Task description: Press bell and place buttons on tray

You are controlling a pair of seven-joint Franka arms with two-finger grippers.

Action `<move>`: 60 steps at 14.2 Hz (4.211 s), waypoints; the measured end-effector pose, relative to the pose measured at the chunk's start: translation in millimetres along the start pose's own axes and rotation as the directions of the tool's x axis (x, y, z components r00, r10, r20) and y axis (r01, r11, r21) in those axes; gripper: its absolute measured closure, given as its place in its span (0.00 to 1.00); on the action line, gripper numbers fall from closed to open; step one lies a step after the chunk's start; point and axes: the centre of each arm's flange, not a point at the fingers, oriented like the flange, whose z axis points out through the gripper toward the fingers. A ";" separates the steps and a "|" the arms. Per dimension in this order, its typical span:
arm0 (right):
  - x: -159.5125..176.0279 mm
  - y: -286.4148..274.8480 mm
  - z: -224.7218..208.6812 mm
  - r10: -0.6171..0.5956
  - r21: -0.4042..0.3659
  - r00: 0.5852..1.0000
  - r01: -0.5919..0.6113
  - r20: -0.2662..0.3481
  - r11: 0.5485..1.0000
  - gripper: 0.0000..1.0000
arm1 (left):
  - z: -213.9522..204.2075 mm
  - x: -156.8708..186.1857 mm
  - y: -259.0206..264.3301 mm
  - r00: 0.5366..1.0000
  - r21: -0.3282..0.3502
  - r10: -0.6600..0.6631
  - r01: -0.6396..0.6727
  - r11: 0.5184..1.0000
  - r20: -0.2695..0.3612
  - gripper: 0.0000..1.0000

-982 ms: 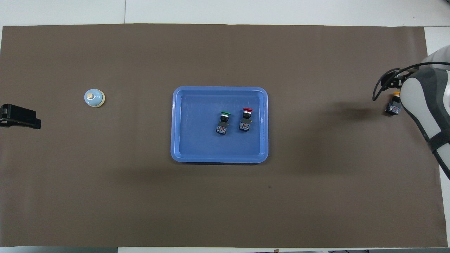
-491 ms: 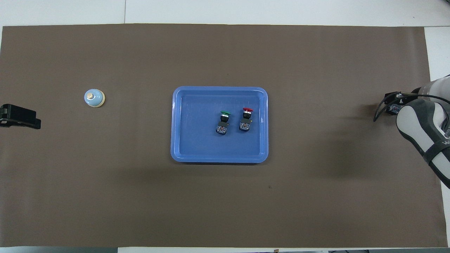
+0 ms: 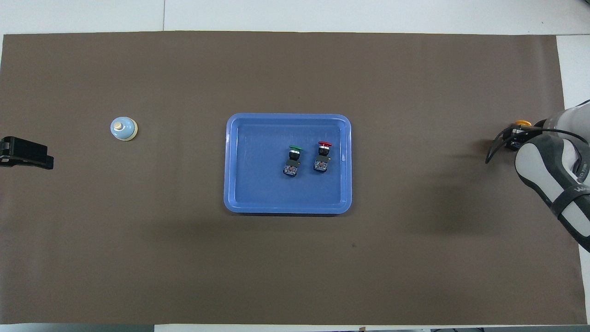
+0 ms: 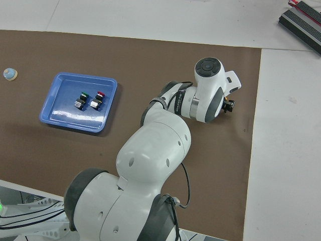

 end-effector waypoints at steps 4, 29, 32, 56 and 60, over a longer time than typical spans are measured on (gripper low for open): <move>-0.6 -5.5 0.1 -0.009 0.003 1.000 0.009 0.001 1.000 0.59 | 0.0 0.0 0.0 1.000 0.000 0.000 0.000 1.000 0.000 0.00; -164.8 -578.5 -181.9 0.004 0.117 0.992 -0.019 0.128 0.993 0.59 | 0.0 0.0 0.0 1.000 0.000 0.000 0.000 1.000 0.000 0.00; -188.0 -609.2 -161.0 -0.021 0.146 0.994 0.005 0.106 0.989 0.59 | 0.0 0.0 0.0 1.000 0.000 0.000 0.000 1.000 0.000 0.00; -88.4 -461.9 -217.9 0.206 0.138 0.973 -0.220 0.106 0.966 0.00 | 0.0 0.0 0.0 1.000 0.000 0.000 0.000 1.000 0.000 0.00; -45.8 -370.4 -240.2 0.100 0.119 0.987 -0.115 0.123 0.986 0.00 | 0.0 0.0 0.0 1.000 0.000 0.000 0.000 1.000 0.000 0.00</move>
